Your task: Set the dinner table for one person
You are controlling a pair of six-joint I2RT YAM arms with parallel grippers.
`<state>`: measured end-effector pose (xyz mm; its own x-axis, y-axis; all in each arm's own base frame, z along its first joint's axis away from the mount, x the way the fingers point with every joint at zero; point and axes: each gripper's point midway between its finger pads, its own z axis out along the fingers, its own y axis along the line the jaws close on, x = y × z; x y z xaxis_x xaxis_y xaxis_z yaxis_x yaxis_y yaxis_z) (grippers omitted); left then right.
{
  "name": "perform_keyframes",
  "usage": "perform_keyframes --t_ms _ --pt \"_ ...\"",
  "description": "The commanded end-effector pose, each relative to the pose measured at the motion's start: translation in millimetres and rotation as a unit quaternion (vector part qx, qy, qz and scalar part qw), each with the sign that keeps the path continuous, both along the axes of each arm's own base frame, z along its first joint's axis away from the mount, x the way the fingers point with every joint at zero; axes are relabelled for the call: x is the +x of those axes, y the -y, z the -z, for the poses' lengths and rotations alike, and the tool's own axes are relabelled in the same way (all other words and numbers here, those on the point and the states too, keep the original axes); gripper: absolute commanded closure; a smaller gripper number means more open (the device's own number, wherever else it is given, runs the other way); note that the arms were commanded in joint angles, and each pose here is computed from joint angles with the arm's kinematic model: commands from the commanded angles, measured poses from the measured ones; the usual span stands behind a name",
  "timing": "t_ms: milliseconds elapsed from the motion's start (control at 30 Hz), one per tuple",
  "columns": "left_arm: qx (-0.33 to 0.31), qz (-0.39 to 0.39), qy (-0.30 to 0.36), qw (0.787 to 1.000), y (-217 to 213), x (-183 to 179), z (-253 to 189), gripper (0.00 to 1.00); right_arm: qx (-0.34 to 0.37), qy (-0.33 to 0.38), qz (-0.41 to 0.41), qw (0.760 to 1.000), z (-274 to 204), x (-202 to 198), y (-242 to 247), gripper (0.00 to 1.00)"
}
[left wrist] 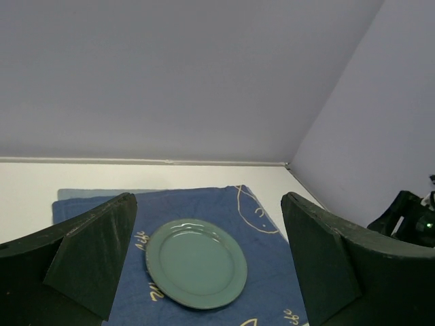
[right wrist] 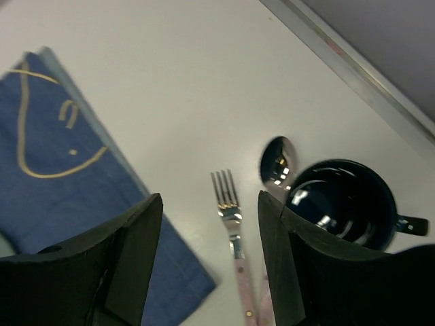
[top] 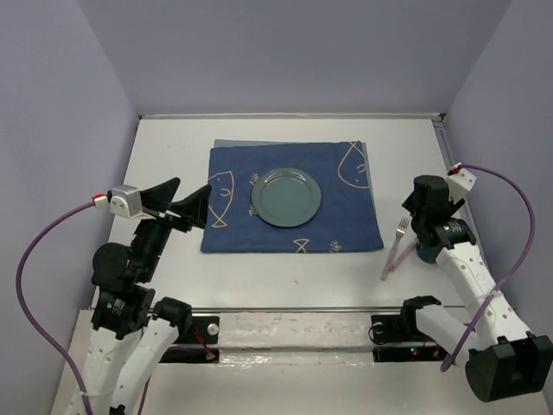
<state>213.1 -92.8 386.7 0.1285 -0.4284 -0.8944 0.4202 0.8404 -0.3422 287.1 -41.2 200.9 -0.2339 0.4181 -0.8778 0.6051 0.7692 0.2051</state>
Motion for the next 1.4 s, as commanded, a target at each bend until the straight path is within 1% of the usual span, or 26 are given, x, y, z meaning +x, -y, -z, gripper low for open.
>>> perform_keyframes --t_ms 0,100,133,167,200,333,400,467,567,600,633,833,867,933,1000,1033,1100,1133,1233,1267,1300,1333,1367 --pt "-0.006 0.007 0.044 0.999 -1 -17 -23 0.01 -0.026 -0.059 0.091 0.994 13 -33 34 0.36" --pt "-0.007 0.020 0.045 0.999 4 -21 -24 0.01 -0.010 -0.080 0.096 0.992 24 -37 35 0.38" --pt "-0.008 0.032 0.047 0.998 8 -24 -25 0.01 -0.002 -0.082 0.109 0.991 26 -38 39 0.39" --pt "-0.007 0.036 0.049 0.998 10 -26 -26 0.01 0.004 -0.101 0.108 0.989 36 -37 39 0.30" --pt "-0.010 0.045 0.052 0.998 12 -30 -28 0.01 0.013 -0.113 0.106 0.988 43 -36 39 0.28" --pt "-0.012 0.048 0.061 0.997 10 -39 -32 0.01 0.049 -0.175 0.127 0.975 82 -41 42 0.32" --pt "-0.010 0.051 0.065 0.997 10 -42 -33 0.01 0.057 -0.196 0.138 0.969 97 -44 43 0.37" --pt "-0.016 0.044 0.064 0.997 7 -42 -34 0.01 0.055 -0.200 0.145 0.967 102 -47 45 0.41" --pt "-0.014 0.054 0.065 0.996 10 -44 -35 0.01 0.051 -0.195 0.151 0.968 103 -45 49 0.53" --pt "-0.014 0.054 0.064 0.996 10 -44 -34 0.01 0.047 -0.195 0.153 0.968 103 -45 51 0.60" --pt "-0.015 0.055 0.065 0.996 11 -45 -35 0.01 0.045 -0.195 0.156 0.967 103 -45 54 0.63" --pt "-0.014 0.059 0.064 0.996 12 -45 -35 0.01 0.028 -0.206 0.155 0.966 104 -34 64 0.68" --pt "-0.013 0.059 0.064 0.996 12 -45 -35 0.01 0.026 -0.215 0.153 0.964 108 -33 64 0.72" --pt "-0.014 0.056 0.065 0.996 11 -45 -35 0.01 0.031 -0.215 0.157 0.963 109 -31 69 0.74" --pt "-0.014 0.057 0.065 0.996 11 -46 -35 0.01 0.033 -0.217 0.155 0.963 110 -30 70 0.81" --pt "-0.014 0.056 0.064 0.996 11 -45 -35 0.01 0.033 -0.215 0.155 0.964 109 -28 70 0.86" --pt "-0.014 0.055 0.062 0.996 11 -44 -34 0.01 0.020 -0.210 0.164 0.964 103 -29 75 1.00" --pt "-0.013 0.057 0.062 0.996 12 -44 -33 0.01 0.014 -0.207 0.169 0.964 100 -29 78 1.00" --pt "-0.010 0.059 0.059 0.996 14 -43 -32 0.01 -0.011 -0.171 0.188 0.967 64 -31 88 1.00" --pt "-0.009 0.059 0.058 0.997 14 -42 -31 0.01 -0.017 -0.141 0.197 0.970 37 -32 91 1.00" --pt "-0.010 0.060 0.059 0.996 14 -42 -32 0.01 -0.022 -0.123 0.194 0.973 22 -31 92 1.00" --pt "-0.010 0.060 0.060 0.996 14 -43 -32 0.01 -0.027 -0.096 0.184 0.978 0 -31 92 1.00" --pt "-0.011 0.056 0.060 0.997 13 -42 -31 0.01 -0.028 -0.065 0.169 0.983 -23 -23 86 1.00"
